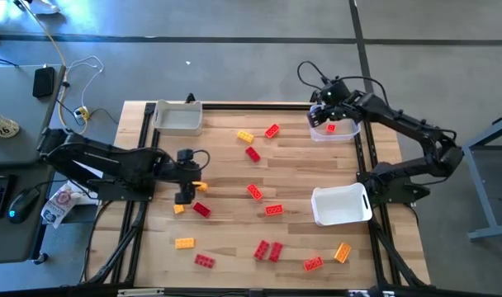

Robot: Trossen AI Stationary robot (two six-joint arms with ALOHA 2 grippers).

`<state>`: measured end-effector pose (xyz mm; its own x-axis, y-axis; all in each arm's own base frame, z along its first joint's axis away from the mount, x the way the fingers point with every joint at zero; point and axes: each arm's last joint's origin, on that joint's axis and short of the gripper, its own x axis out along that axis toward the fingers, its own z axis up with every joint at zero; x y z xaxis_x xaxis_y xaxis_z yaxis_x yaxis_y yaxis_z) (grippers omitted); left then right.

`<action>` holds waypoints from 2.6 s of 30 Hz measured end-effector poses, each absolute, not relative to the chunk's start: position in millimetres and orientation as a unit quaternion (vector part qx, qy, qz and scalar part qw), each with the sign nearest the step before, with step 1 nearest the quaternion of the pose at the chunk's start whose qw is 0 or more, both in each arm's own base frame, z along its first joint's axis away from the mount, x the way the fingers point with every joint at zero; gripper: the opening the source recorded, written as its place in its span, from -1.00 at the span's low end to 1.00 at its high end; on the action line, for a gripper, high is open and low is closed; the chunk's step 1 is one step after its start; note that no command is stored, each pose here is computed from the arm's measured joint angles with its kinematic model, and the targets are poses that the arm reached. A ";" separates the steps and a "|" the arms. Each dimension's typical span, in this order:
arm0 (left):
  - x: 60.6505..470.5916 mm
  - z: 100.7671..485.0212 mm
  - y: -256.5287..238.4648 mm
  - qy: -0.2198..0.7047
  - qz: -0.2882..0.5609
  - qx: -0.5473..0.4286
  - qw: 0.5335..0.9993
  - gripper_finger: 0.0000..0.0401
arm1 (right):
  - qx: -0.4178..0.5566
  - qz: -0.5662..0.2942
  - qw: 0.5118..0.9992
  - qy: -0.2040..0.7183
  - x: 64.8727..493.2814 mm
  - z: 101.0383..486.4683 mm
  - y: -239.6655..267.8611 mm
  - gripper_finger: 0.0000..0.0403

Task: Sort & place blocks by color
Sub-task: Put the yellow block into the gray bin

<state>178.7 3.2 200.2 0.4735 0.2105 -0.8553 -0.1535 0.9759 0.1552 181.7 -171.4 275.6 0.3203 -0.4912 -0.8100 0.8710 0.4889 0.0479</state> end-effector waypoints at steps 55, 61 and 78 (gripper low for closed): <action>199.8 162.5 32.6 0.583 0.114 0.038 0.804 -0.66 | 0.140 -0.209 0.921 0.298 256.1 295.6 -89.1 -0.08; 189.0 184.3 44.9 0.538 0.165 0.062 0.825 -0.67 | 0.094 -0.177 0.943 0.266 264.7 302.7 -78.8 -0.08; 162.8 232.0 90.6 0.382 0.489 0.106 0.777 -0.64 | 0.016 -0.162 0.966 0.203 277.5 315.8 -55.2 -0.06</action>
